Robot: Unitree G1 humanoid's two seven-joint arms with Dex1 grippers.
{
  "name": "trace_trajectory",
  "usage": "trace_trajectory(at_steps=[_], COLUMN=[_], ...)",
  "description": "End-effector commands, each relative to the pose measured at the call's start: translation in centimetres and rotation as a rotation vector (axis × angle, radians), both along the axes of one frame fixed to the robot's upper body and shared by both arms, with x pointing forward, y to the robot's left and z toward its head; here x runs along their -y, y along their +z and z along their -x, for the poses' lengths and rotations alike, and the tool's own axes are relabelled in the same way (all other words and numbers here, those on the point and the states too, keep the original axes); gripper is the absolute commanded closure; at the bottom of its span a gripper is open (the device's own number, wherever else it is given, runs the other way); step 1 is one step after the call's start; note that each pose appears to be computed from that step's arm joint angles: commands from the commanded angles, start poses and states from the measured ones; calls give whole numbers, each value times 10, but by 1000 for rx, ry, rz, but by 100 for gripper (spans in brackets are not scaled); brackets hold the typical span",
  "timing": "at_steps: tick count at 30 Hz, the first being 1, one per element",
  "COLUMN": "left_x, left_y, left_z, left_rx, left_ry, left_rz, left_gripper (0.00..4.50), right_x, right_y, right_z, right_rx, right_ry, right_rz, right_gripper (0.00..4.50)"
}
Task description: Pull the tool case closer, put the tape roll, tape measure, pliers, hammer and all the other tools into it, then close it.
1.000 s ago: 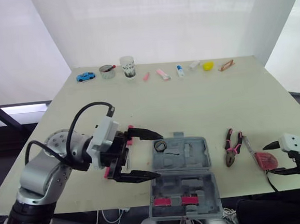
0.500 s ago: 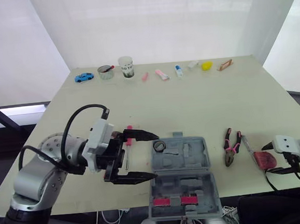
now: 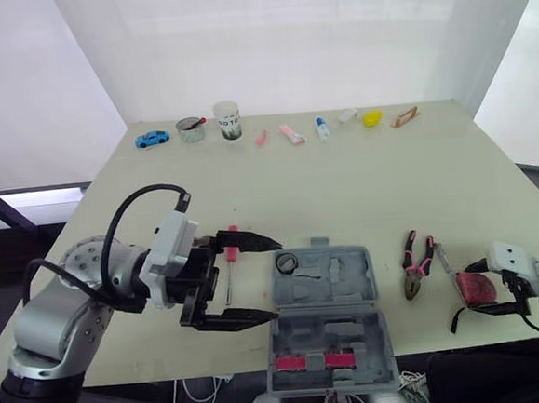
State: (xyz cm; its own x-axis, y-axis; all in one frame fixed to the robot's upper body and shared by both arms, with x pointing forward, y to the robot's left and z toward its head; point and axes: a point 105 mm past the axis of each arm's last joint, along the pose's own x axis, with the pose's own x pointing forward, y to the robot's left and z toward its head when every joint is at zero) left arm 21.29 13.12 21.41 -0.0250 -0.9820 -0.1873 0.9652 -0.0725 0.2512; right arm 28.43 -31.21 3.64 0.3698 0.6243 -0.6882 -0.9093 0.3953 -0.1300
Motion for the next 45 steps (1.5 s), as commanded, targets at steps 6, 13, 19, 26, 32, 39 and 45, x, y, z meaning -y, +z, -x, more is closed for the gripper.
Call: trace_trajectory(at_steps=[6, 13, 19, 26, 32, 39, 45], left_x=[0, 3, 3, 3, 4, 4, 4], left_y=[8, 8, 8, 8, 9, 9, 9], left_z=[0, 0, 1, 0, -1, -1, 0], left_rx=[38, 36, 31, 31, 33, 35, 36], left_ry=[-24, -34, -37, -40, -43, -45, -44], left_rz=[-5, 2, 5, 4, 3, 6, 4], left_gripper=[0, 0, 0, 0, 0, 0, 0], right_x=[8, 23, 22, 12, 5, 6, 5], right_y=[0, 2, 0, -1, 0, 3, 1], right_z=[10, 14, 16, 14, 11, 8, 12], right_rx=[25, 71, 95, 102, 105, 149, 103], right_ry=[-79, -174, -214, -167, -106, -48, -5], right_rz=[-79, -87, -151, -157, -124, -44, -26], right_gripper=[7, 7, 7, 7, 7, 7, 7])
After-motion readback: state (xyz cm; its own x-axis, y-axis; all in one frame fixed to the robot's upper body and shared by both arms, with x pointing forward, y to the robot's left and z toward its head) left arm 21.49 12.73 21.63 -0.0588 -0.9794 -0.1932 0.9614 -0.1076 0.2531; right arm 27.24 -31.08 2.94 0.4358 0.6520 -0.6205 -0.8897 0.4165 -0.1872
